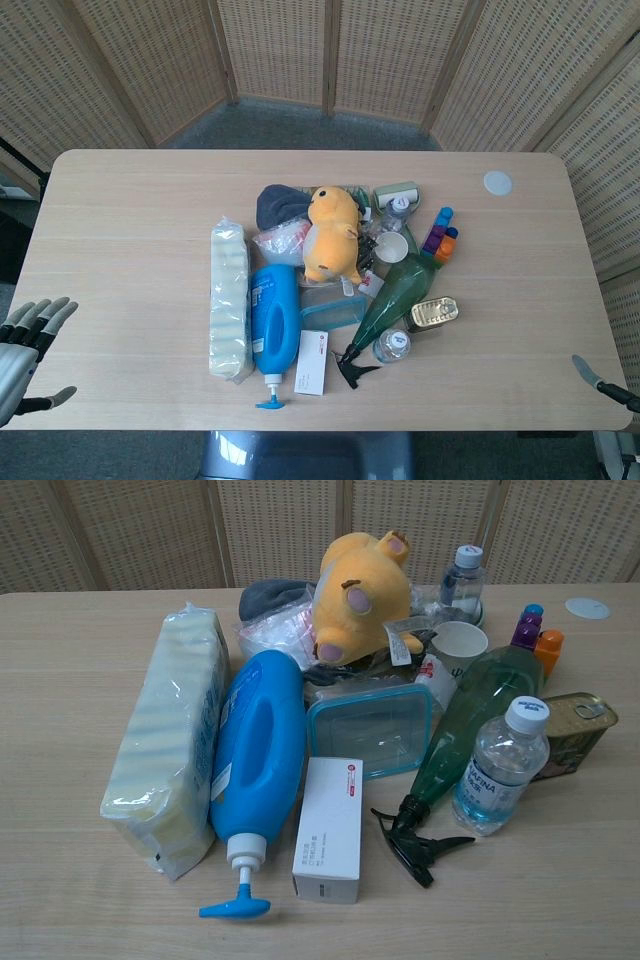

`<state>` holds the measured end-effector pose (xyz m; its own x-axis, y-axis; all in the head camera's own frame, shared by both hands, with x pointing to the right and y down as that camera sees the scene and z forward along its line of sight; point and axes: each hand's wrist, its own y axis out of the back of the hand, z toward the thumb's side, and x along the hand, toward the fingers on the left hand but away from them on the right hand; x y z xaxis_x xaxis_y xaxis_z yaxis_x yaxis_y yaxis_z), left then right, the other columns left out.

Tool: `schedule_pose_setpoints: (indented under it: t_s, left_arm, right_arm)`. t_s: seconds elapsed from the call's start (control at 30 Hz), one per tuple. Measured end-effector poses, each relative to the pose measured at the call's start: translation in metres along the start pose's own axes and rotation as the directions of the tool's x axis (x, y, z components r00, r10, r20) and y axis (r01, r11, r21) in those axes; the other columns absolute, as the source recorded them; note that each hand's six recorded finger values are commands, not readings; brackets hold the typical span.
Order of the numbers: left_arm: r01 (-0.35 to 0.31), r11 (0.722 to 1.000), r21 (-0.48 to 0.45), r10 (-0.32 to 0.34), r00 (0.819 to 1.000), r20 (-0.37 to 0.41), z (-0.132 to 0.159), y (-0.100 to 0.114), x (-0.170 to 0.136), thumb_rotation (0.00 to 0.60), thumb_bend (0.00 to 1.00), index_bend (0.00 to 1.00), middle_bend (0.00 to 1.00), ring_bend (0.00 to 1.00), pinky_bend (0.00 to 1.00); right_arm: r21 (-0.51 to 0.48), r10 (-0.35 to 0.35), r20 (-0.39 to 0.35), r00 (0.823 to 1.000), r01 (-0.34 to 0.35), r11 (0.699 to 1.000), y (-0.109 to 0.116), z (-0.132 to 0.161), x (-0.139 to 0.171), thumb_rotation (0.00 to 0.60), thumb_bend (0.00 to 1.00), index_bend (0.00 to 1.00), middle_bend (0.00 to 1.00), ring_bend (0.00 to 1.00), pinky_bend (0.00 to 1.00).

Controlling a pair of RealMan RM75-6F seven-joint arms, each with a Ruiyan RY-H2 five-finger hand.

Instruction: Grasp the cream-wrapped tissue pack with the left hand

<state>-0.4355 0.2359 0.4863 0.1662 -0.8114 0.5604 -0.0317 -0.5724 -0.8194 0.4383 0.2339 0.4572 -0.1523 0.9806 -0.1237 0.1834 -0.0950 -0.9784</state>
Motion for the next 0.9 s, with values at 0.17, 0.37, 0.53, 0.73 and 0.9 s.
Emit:
schedule_pose_setpoints:
  t_s: [0.17, 0.37, 0.53, 0.73, 0.9]
  left_arm:
    - [0.003, 1.0, 0.005, -0.003, 1.0, -0.001, 0.0, -0.001, 0.0, 0.6, 0.0, 0.0, 0.0, 0.0, 0.0]
    - [-0.007, 1.0, 0.014, 0.006, 1.0, 0.008, -0.001, 0.001, 0.0, 0.6, 0.0, 0.0, 0.0, 0.0, 0.0]
    - [-0.013, 0.999, 0.032, 0.012, 0.999, 0.039, -0.004, -0.003, 0.007, 0.6, 0.0, 0.0, 0.0, 0.0, 0.0]
    - [-0.051, 0.99, 0.128, 0.031, 0.987, 0.155, -0.007, -0.007, 0.03, 0.6, 0.0, 0.0, 0.0, 0.0, 0.0]
    - [-0.093, 0.976, 0.196, 0.029, 0.951, 0.306, -0.001, -0.009, 0.064, 0.6, 0.0, 0.0, 0.0, 0.0, 0.0]
  right_arm:
    - [0.015, -0.008, 0.002, 1.0, 0.008, 1.0, 0.0, -0.001, -0.001, 0.506, 0.0, 0.0, 0.0, 0.0, 0.0]
    - [0.012, -0.017, 0.018, 1.0, 0.017, 1.0, 0.002, -0.005, -0.002, 0.503, 0.0, 0.0, 0.0, 0.0, 0.0]
    - [0.027, -0.023, 0.036, 0.999, 0.022, 0.999, 0.003, -0.009, -0.004, 0.504, 0.0, 0.0, 0.0, 0.0, 0.0]
    - [0.079, -0.057, 0.058, 0.997, 0.053, 0.995, 0.013, -0.013, -0.006, 0.506, 0.0, 0.0, 0.0, 0.0, 0.0]
    - [0.071, -0.061, 0.061, 0.996, 0.056, 0.996, 0.016, -0.012, -0.005, 0.502, 0.0, 0.0, 0.0, 0.0, 0.0]
